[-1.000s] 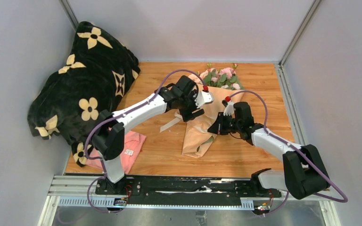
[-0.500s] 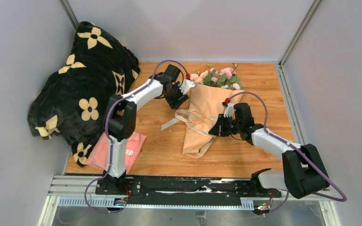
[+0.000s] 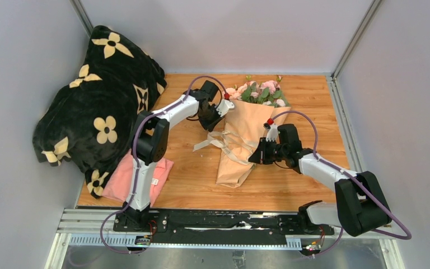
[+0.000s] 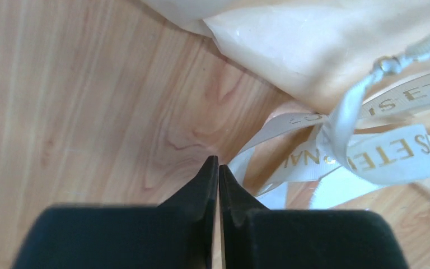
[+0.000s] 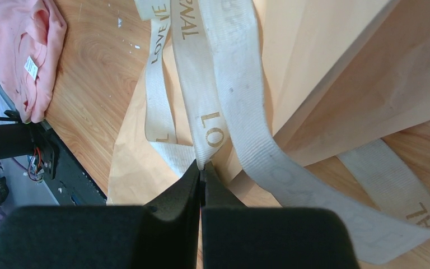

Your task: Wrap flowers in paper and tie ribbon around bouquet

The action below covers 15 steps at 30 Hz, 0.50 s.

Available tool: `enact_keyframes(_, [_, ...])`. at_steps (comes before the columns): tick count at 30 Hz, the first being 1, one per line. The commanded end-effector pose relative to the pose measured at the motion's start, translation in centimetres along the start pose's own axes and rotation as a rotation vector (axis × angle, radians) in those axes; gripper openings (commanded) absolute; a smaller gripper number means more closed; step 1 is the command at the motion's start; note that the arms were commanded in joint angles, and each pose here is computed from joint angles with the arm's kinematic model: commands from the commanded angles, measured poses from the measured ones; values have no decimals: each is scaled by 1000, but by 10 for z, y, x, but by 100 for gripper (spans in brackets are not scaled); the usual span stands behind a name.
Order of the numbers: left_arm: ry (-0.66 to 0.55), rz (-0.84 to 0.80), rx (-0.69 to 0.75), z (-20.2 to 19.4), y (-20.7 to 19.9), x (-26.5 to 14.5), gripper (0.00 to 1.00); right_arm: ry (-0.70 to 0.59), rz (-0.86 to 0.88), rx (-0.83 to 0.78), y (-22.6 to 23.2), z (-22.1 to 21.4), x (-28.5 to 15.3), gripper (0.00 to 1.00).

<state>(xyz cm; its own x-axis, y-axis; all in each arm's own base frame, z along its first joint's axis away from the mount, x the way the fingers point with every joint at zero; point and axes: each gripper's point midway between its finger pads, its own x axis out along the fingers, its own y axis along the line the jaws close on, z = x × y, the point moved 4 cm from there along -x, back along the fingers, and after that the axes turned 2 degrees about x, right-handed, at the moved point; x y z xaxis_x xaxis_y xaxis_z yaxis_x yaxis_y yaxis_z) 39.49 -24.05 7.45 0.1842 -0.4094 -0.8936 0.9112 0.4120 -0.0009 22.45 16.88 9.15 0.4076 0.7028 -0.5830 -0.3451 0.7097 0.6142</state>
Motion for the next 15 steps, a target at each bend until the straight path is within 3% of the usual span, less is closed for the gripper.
enact_keyframes(1, [20,-77,-7,-6,-14,2,0,12,-25,0,-5,-3,-5,0])
enact_keyframes(15, [-214,-29,50,26,-43,-83,0,37,-46,4,-11,-5,-3,0])
